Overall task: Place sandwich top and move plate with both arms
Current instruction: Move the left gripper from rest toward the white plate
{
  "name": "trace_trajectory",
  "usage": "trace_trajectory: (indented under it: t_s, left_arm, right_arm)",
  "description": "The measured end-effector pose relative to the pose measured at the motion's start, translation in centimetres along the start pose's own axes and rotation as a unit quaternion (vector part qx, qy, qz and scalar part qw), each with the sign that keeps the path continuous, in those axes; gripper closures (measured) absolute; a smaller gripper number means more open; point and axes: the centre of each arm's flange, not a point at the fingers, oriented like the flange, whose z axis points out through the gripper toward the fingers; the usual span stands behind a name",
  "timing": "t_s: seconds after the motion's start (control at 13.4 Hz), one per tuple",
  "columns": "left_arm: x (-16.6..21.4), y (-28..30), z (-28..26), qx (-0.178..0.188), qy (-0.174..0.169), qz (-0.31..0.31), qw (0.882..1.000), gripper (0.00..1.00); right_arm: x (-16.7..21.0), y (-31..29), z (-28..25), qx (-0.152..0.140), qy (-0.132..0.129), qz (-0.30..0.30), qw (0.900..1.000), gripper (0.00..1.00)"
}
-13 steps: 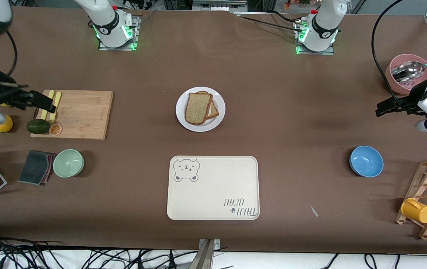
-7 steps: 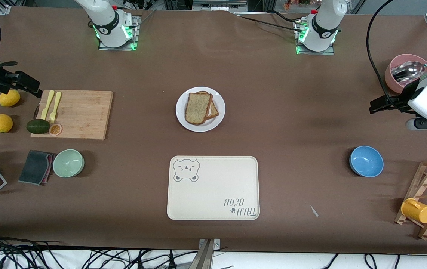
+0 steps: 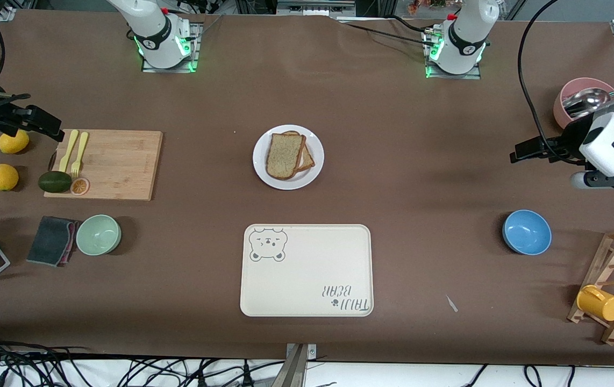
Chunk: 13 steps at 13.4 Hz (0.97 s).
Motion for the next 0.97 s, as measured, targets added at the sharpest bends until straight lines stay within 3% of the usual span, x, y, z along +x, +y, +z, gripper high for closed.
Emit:
trace_trajectory:
  t_s: [0.15,0.37,0.67,0.97]
  left_arm:
    - [0.1,0.4,0.5,-0.01,-0.006,0.001,1.0,0.0]
    - [0.7,2.8,2.8,-0.084,-0.039,0.003,0.996,0.0]
    - [1.9,4.7,6.2,-0.144,-0.077,-0.001,0.987,0.0]
    - [2.9,6.7,9.9,-0.173,-0.109,0.018,0.979,0.0]
  right_arm:
    - [0.0,-0.1,0.0,0.0,0.0,-0.001,1.0,0.0]
    - [0.0,-0.1,0.0,0.0,0.0,-0.001,1.0,0.0]
    - [0.0,-0.1,0.0,0.0,-0.001,-0.001,1.0,0.0]
    - [0.0,-0.1,0.1,0.0,-0.001,-0.002,1.0,0.0]
